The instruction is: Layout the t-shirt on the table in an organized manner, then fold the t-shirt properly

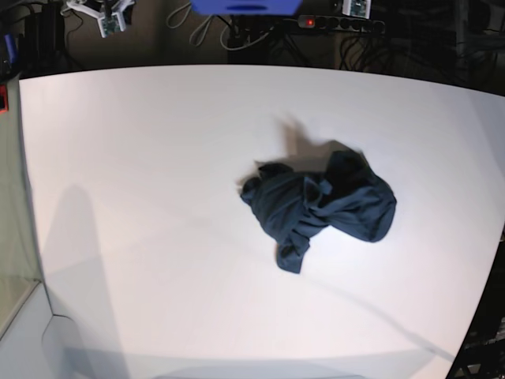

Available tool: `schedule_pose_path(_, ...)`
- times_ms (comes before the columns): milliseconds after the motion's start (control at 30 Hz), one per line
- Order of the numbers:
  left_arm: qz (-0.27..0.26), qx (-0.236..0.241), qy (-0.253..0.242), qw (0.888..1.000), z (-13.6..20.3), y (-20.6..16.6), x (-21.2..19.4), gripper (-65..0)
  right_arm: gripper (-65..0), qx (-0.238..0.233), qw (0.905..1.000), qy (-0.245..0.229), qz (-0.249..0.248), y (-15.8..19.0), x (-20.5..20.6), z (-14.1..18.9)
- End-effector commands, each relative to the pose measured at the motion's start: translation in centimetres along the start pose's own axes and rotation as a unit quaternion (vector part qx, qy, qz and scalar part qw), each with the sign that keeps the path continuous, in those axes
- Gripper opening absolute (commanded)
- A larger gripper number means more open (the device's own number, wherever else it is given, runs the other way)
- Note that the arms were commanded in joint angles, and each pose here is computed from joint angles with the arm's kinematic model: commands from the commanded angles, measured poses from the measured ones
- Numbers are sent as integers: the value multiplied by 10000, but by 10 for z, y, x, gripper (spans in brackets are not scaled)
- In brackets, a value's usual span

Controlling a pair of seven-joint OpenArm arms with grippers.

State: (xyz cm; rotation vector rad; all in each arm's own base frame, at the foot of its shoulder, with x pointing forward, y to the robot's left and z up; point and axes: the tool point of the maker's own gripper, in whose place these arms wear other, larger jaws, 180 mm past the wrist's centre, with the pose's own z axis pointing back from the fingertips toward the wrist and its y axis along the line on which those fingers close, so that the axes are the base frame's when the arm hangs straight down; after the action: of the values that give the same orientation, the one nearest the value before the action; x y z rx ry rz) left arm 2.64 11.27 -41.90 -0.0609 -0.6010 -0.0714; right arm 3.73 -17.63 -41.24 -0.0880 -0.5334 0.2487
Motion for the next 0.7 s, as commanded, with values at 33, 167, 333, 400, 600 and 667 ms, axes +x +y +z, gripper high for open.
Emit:
schedule_pose_path(33, 6, -2, -198, 9998, 9, -1, 13, -650, -650, 7, 9997, -235, 6, -1, 14, 9)
schedule_pose_path(167, 8, -9, -389, 9992, 12, -2, 28, -650, -650, -18, 9992, -395, 7, -3, 25, 10)
schedule_pose_path(333, 6, -12, -580, 9983, 13, -2, 41, -650, -650, -123, 9978, -647, 8, -10, 44, 4)
schedule_pose_path(400, -2, -2, -703, 9975, 10, -1, 50, -650, -650, -163, 9966, -803, 6, -13, 55, 0)
schedule_pose_path(600, -18, 7, -1000, 9950, 2, 0, 71, -650, -650, -307, 9896, -1406, -25, -23, 101, -12)
schedule_pose_path(667, -14, 11, -1129, 9936, -2, 1, 81, -650, -650, -366, 9855, -1655, -35, -28, 121, -15)
